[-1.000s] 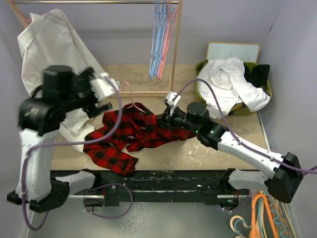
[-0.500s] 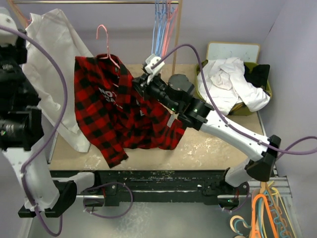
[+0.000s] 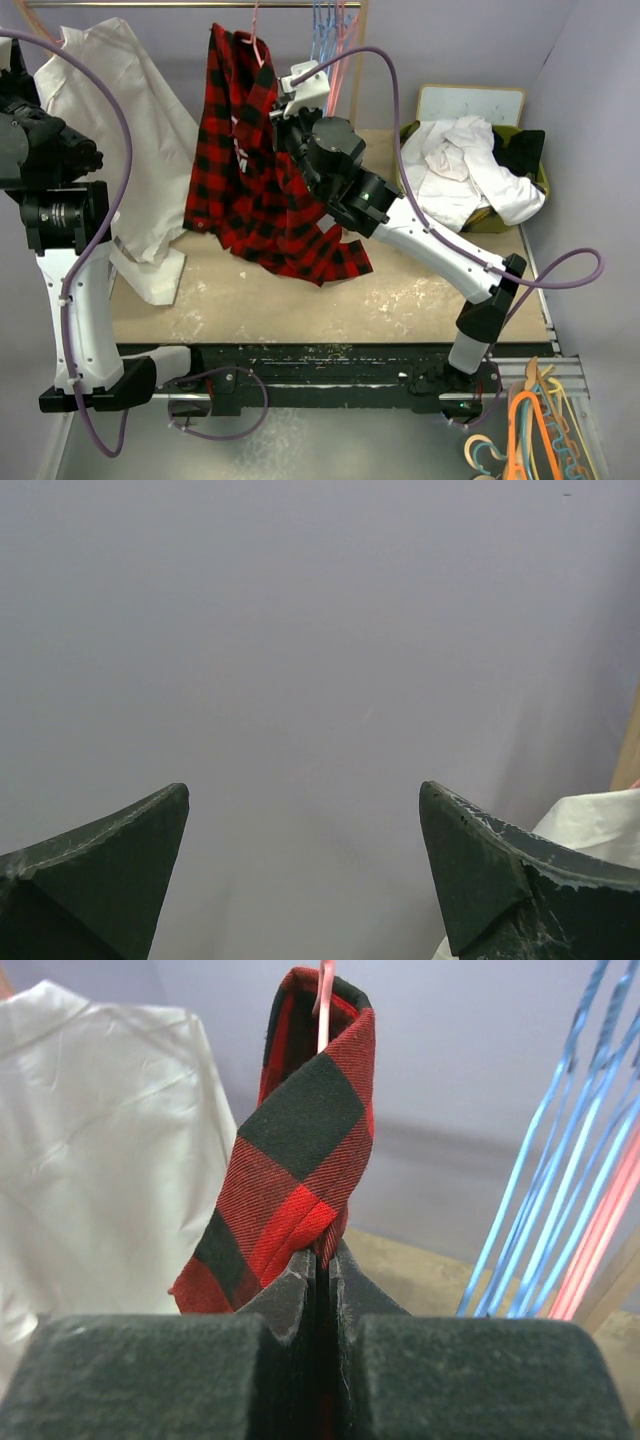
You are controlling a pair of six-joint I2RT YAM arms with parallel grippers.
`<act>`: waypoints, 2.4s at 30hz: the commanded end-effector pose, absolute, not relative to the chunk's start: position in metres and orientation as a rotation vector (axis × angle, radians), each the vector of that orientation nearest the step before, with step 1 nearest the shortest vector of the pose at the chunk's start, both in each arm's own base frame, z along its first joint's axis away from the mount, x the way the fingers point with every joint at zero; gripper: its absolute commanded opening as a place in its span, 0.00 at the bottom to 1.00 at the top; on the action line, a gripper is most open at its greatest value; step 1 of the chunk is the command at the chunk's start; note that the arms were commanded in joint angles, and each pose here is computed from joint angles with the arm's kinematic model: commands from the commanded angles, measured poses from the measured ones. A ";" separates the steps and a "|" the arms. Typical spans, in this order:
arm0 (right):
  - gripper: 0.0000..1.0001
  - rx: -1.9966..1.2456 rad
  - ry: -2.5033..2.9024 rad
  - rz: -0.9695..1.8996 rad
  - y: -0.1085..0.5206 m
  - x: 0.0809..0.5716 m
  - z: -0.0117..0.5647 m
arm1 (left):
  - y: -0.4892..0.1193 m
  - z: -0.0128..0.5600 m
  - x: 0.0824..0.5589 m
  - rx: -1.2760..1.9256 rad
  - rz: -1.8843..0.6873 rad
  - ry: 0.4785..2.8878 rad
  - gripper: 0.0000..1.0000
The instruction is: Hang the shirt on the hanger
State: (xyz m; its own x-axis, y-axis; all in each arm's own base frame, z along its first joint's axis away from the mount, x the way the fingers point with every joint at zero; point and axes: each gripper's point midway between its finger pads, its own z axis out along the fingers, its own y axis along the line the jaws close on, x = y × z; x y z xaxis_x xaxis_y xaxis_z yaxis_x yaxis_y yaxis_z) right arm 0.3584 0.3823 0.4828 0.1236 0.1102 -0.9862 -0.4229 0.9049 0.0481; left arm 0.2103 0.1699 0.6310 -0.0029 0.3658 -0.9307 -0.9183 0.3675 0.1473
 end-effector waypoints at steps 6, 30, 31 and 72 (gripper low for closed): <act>0.00 -0.147 1.262 0.361 0.362 0.376 0.548 | 0.173 0.630 0.193 -0.696 1.095 1.105 0.99; 0.00 -0.084 1.267 0.295 0.335 0.418 0.540 | 0.168 0.616 0.219 -0.585 1.089 1.208 0.99; 0.00 -0.081 1.265 0.295 0.335 0.419 0.540 | 0.168 0.613 0.221 -0.580 1.085 1.218 0.99; 0.82 -0.133 1.327 0.430 0.323 0.388 0.527 | 0.170 0.583 0.225 -0.511 1.132 1.346 0.99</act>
State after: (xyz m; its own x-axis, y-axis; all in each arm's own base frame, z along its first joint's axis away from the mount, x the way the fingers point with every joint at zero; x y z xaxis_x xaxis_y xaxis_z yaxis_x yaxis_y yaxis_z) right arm 0.4187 0.3518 0.4552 0.0706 0.0651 -0.9954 -0.3320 0.9425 0.0381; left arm 0.2380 0.1656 0.5764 -0.1875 0.3413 -0.9211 -0.8354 0.4378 0.3323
